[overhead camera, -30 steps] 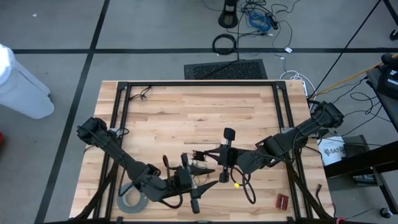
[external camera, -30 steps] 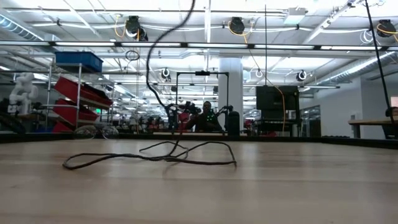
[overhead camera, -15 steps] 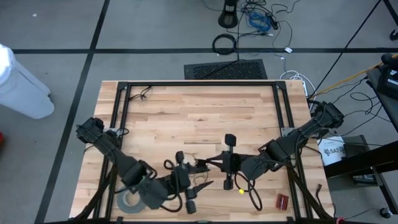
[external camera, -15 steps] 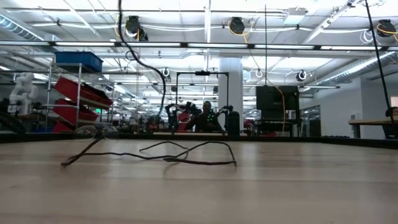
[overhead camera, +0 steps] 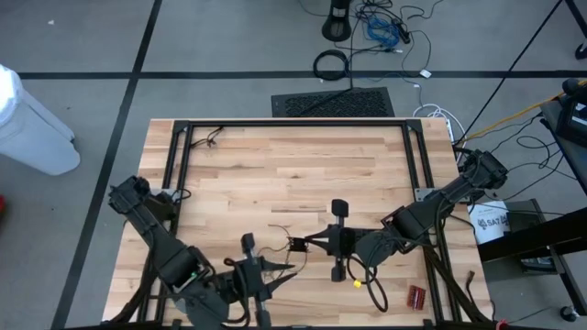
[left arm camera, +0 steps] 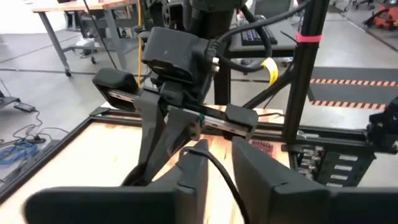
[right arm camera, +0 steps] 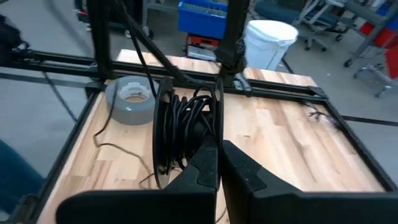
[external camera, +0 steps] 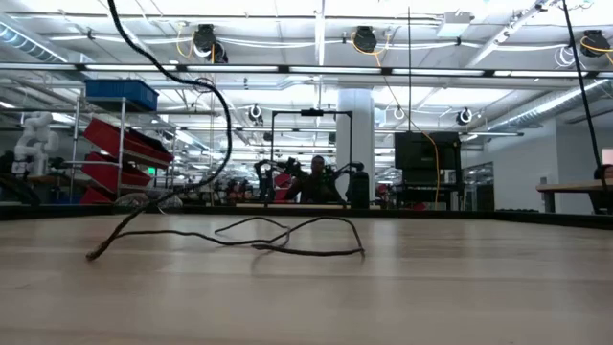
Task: Coil cords
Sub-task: Coil the black wire onto the spool
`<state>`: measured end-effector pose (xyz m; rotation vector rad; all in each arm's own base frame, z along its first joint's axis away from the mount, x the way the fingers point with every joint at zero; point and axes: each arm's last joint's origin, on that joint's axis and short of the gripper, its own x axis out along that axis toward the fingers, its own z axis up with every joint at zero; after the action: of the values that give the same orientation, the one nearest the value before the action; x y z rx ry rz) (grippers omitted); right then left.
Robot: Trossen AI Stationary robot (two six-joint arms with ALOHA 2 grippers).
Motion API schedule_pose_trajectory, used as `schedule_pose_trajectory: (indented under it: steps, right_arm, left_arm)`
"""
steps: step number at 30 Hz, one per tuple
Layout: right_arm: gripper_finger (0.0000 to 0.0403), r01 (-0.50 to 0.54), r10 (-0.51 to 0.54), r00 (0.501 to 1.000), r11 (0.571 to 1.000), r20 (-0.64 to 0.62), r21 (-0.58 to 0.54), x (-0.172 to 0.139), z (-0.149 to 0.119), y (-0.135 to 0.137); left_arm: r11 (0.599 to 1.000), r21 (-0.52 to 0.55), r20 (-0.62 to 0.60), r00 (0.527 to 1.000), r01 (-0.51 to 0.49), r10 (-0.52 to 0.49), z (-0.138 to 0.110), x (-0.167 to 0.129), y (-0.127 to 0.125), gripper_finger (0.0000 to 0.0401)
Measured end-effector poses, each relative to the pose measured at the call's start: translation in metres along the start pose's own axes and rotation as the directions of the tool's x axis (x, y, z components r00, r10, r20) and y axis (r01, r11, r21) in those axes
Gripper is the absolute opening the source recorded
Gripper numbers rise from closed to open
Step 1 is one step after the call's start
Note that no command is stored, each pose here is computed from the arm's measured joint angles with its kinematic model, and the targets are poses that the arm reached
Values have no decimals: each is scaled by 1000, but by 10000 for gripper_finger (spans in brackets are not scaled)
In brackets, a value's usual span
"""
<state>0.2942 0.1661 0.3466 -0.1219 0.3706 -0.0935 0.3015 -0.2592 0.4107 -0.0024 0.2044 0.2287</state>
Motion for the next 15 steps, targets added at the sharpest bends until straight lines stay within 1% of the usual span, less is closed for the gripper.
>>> schedule_pose_trajectory:
  steps: [3, 5, 6, 11, 15]
  right_arm:
    - [0, -29, 29, 1000, 1000, -5, -7, 0, 0, 1]
    - [0, -31, 31, 999, 999, -5, -9, 0, 0, 1]
    - [0, -33, 33, 999, 999, -5, -11, 0, 0, 1]
    - [0, -45, 45, 999, 999, 1, -15, -4, 2, 0]
    - [0, -71, 72, 997, 997, 9, -36, -8, 3, 1]
  left_arm:
    - [1000, 28, -15, 1000, 4, -4, 1, -6, -1, 39]
    - [1000, 29, -31, 1000, 6, -5, 3, -10, 0, 14]
    - [1000, 25, -46, 999, 3, -2, 3, -13, 1, 8]
    - [1000, -6, -145, 989, -24, 23, -6, -27, 6, 10]
    - [999, -24, -196, 980, -47, 41, -14, -33, 8, 4]
